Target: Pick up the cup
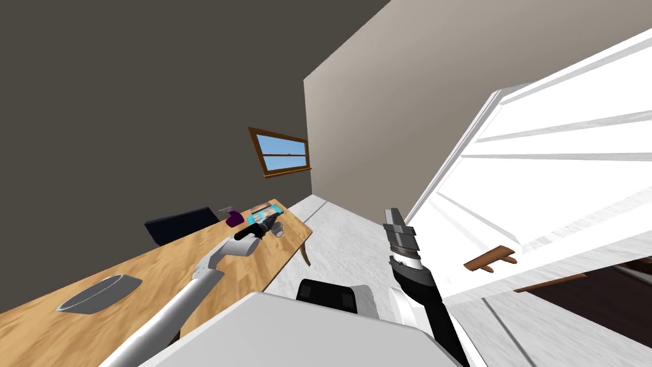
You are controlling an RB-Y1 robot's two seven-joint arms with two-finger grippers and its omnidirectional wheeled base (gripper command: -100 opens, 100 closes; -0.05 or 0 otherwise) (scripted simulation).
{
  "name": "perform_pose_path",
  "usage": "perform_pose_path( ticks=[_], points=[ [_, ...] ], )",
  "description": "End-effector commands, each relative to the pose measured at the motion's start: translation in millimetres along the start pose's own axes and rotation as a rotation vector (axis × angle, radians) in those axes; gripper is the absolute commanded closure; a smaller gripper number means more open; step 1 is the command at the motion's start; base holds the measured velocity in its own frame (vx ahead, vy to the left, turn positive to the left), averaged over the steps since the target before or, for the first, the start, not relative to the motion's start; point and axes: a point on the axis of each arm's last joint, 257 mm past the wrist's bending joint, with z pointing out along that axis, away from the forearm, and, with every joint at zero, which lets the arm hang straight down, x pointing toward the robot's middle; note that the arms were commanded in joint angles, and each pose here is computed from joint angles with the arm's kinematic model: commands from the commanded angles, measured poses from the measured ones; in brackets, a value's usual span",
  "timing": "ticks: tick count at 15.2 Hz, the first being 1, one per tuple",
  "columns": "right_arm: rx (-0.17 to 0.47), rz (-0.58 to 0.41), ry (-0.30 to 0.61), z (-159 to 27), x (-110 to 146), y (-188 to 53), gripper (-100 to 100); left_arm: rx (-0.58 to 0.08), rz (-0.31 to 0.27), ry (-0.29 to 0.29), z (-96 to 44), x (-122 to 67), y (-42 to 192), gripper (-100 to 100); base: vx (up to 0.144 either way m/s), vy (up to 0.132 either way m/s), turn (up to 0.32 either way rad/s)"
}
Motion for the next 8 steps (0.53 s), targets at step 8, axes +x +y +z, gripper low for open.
perform_pose_path(
  ticks=[8],
  points=[
    [0.000, 0.000, 0.000, 0.0, 0, 0, 0, -0.208, -0.011, 0.027, 4.3, -14.4, 55, -100, -0.004, 0.010, -0.061]
  ],
)
